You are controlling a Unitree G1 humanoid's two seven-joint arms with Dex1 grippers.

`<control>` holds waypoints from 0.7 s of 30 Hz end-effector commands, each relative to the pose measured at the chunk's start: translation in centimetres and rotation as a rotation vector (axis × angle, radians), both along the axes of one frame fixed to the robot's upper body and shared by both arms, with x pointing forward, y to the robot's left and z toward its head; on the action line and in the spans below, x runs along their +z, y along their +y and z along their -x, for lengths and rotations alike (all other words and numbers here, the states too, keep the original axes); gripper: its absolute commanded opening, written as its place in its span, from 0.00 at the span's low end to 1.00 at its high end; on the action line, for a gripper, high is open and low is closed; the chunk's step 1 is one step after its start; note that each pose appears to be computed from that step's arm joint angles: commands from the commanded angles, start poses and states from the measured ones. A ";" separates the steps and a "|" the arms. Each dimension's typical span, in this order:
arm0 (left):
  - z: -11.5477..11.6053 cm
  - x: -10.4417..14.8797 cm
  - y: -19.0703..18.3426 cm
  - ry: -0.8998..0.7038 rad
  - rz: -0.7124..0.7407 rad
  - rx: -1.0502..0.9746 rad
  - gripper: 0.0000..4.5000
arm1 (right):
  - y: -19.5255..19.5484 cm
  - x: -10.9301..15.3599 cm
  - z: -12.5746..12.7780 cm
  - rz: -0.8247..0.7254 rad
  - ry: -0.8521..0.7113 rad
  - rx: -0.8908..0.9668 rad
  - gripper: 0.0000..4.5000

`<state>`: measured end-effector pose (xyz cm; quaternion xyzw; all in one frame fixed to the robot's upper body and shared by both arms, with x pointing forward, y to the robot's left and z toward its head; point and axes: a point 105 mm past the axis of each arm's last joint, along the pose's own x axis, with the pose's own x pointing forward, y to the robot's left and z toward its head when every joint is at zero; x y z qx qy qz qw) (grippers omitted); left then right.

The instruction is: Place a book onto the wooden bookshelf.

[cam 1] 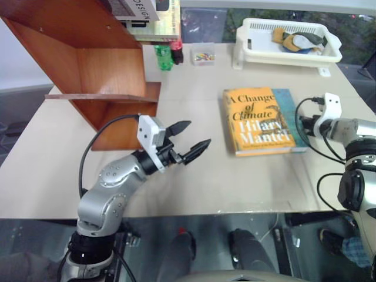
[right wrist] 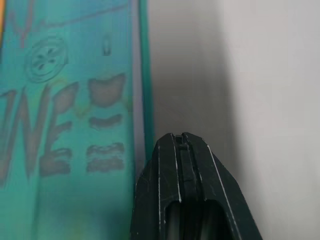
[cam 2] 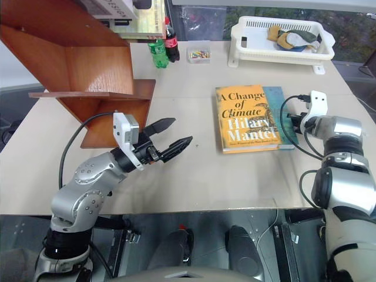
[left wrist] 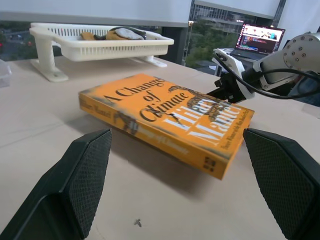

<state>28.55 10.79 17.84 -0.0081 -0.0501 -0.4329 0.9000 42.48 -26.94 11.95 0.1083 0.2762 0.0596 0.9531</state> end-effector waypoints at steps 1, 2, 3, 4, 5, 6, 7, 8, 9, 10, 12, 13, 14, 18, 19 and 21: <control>0.1 0.5 0.7 -0.004 0.007 0.022 1.00 | 1.2 -1.0 0.4 -0.040 0.033 0.037 0.01; 0.0 0.5 0.8 0.008 0.015 0.033 1.00 | 1.2 -0.9 0.4 -0.035 0.023 0.036 0.01; -0.3 0.5 1.0 0.019 0.025 0.050 1.00 | 1.1 -0.7 0.4 -0.028 0.014 0.034 0.01; -0.6 0.5 1.3 0.032 0.041 0.071 1.00 | 0.9 -0.3 0.4 -0.022 -0.008 0.032 0.01; -1.0 0.6 1.6 0.051 0.064 0.094 1.00 | 0.6 0.2 0.3 -0.011 -0.032 0.024 0.01; -1.5 0.5 1.9 0.072 0.074 0.116 1.00 | 0.2 0.6 0.4 0.007 -0.053 0.022 0.01; -1.8 0.5 2.0 0.085 0.083 0.133 1.00 | -0.1 1.1 0.5 0.028 -0.077 0.025 0.01; -2.0 0.5 2.0 0.108 0.102 0.131 1.00 | -0.6 1.5 0.8 0.050 -0.095 0.022 0.01; -2.3 0.4 2.0 0.140 0.114 0.132 1.00 | -1.2 2.0 1.1 0.096 -0.116 0.020 0.06; -2.6 0.4 1.9 0.163 0.135 0.124 1.00 | -1.6 2.5 1.6 0.142 -0.136 0.020 0.12; -3.2 0.4 1.8 0.248 0.205 0.103 1.00 | -2.4 3.4 2.7 0.209 -0.168 0.014 0.28; -3.6 0.3 1.7 0.287 0.227 0.091 1.00 | -2.8 4.0 3.5 0.246 -0.195 0.022 0.37; -4.0 0.3 1.5 0.331 0.250 0.072 1.00 | -3.0 4.6 4.2 0.282 -0.230 0.039 0.46; -5.1 0.1 0.6 0.502 0.333 -0.017 1.00 | -1.2 8.9 7.4 0.295 -0.491 0.172 0.87; -5.4 0.3 0.3 0.538 0.371 -0.052 1.00 | -0.1 9.8 8.7 0.294 -0.551 0.240 0.87; -6.0 0.4 -0.3 0.604 0.415 -0.098 1.00 | 1.7 10.6 11.2 0.298 -0.597 0.359 0.87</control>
